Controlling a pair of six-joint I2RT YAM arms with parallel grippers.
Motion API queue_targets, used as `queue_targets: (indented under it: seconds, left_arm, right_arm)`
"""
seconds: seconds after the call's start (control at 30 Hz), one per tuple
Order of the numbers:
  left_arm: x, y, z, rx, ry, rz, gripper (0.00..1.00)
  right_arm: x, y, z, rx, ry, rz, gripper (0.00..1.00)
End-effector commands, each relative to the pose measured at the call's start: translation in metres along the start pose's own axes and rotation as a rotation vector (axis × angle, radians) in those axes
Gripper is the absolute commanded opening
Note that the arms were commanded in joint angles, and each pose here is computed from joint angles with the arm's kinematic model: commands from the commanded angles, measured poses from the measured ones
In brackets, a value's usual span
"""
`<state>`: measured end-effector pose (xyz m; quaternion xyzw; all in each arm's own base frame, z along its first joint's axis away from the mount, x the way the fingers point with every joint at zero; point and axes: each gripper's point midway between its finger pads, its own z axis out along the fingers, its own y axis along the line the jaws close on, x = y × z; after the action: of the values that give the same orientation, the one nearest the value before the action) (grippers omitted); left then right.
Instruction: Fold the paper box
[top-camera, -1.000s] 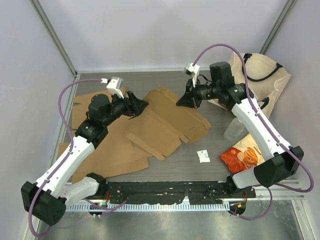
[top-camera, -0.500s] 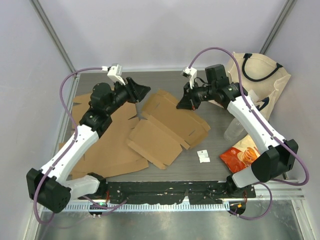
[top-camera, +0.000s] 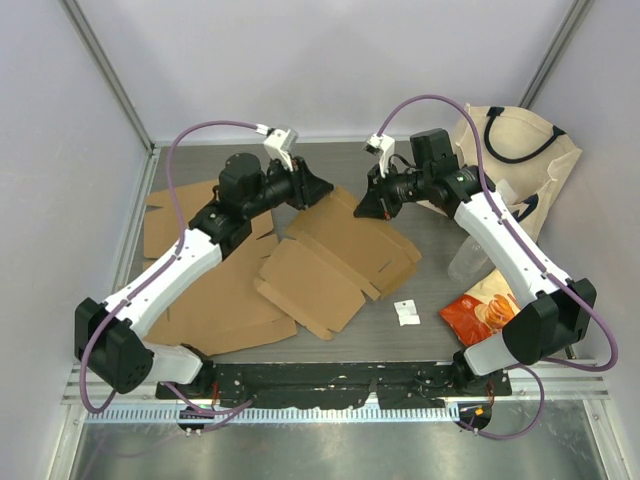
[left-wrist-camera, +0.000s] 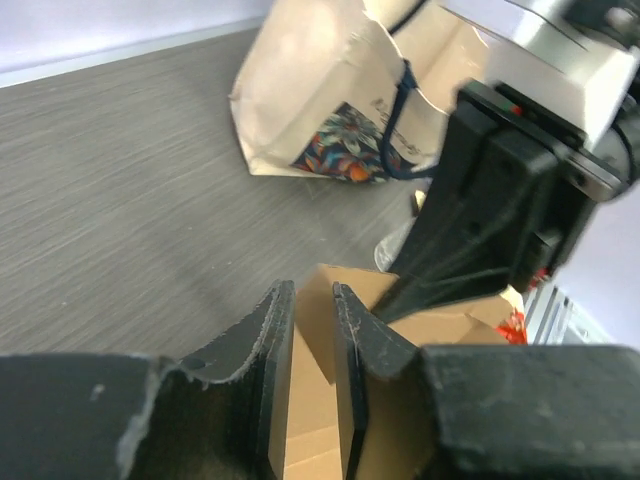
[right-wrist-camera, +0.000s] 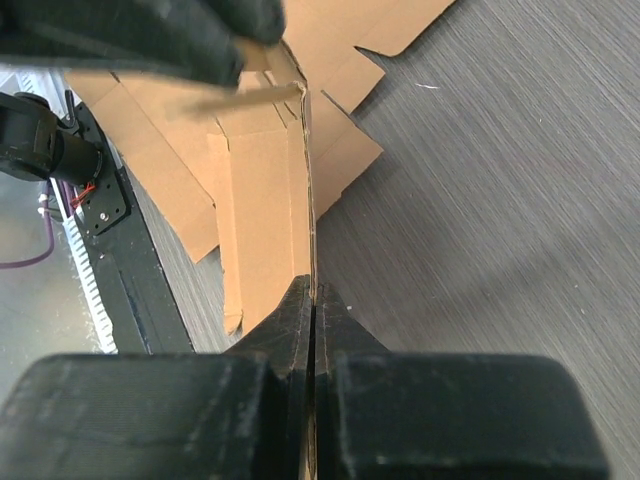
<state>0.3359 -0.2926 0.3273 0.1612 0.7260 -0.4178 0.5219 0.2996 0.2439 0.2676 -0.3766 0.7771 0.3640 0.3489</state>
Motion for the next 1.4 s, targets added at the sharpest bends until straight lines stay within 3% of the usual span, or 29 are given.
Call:
queue_targets:
  seconds: [0.0, 0.37, 0.53, 0.6, 0.67, 0.8, 0.83, 0.93, 1.13, 1.37]
  left_arm:
    - [-0.012, -0.030, 0.001, 0.065, -0.009, 0.144, 0.24]
    - [0.000, -0.020, 0.009, -0.005, 0.041, 0.102, 0.21]
    - [-0.039, -0.030, -0.030, -0.040, -0.097, 0.132, 0.38]
    - [-0.046, -0.017, -0.045, -0.119, -0.141, 0.117, 0.41]
    - [-0.039, -0.006, -0.063, -0.174, -0.165, 0.086, 0.41]
    - [0.002, 0.029, -0.087, -0.311, -0.184, 0.009, 0.30]
    - [0.027, 0.054, -0.094, -0.406, -0.173, -0.016, 0.30]
    - [0.053, 0.086, -0.105, -0.539, -0.207, -0.106, 0.40]
    - [0.073, 0.117, -0.074, -0.479, -0.139, -0.290, 0.33]
    - [0.073, 0.132, -0.041, -0.384, -0.106, -0.374, 0.27]
  right_arm:
    - [-0.021, 0.005, -0.007, 0.009, -0.072, -0.038, 0.01]
    - [-0.023, 0.013, -0.011, -0.014, -0.096, -0.060, 0.01]
    - [-0.013, 0.002, -0.013, 0.047, -0.061, -0.089, 0.01]
    - [-0.013, -0.002, -0.015, 0.072, -0.057, -0.104, 0.01]
    - [-0.012, -0.005, -0.015, 0.086, -0.046, -0.104, 0.01]
    - [-0.014, -0.014, -0.012, 0.088, -0.037, -0.039, 0.01]
    - [-0.015, -0.013, -0.013, 0.080, -0.031, -0.027, 0.01]
    - [-0.012, -0.011, -0.008, 0.053, -0.023, -0.018, 0.01]
    - [-0.013, -0.007, -0.009, 0.033, -0.036, -0.027, 0.01]
    - [-0.014, -0.006, -0.007, 0.019, -0.037, -0.028, 0.01]
